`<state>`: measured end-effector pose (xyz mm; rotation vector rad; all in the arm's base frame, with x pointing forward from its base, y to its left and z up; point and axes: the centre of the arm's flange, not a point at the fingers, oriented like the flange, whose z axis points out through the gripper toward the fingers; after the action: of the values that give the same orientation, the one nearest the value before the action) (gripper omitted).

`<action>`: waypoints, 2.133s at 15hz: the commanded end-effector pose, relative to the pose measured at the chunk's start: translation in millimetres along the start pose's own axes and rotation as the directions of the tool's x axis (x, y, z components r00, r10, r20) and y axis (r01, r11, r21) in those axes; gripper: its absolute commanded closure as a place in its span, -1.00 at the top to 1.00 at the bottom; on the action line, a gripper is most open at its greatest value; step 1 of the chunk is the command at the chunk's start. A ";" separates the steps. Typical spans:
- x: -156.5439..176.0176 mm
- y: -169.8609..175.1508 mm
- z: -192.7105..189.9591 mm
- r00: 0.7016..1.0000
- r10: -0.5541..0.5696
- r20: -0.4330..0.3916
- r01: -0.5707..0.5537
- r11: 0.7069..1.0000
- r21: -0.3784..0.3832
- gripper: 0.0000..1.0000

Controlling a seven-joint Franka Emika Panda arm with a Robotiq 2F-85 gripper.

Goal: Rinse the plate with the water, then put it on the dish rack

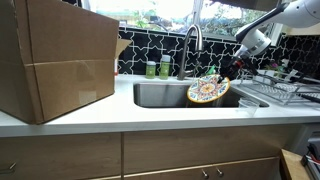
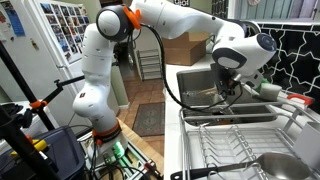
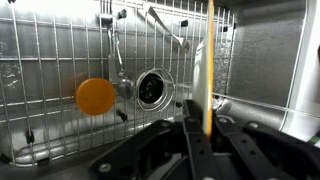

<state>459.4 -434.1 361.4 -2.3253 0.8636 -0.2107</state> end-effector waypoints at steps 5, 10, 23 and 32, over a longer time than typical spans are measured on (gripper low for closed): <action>7.6 5.6 -5.5 0.997 -0.080 0.019 0.075 0.982 0.174 -0.95; 6.7 1.7 -1.3 0.993 -0.112 0.035 0.101 0.968 0.228 -0.95; 10.0 -9.1 -5.8 0.991 -0.126 0.038 0.108 0.947 0.303 -0.95; 7.8 -11.1 -9.4 0.984 -0.162 0.067 0.136 0.947 0.292 -0.95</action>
<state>467.4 -438.3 375.5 -2.1452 0.6361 -0.3093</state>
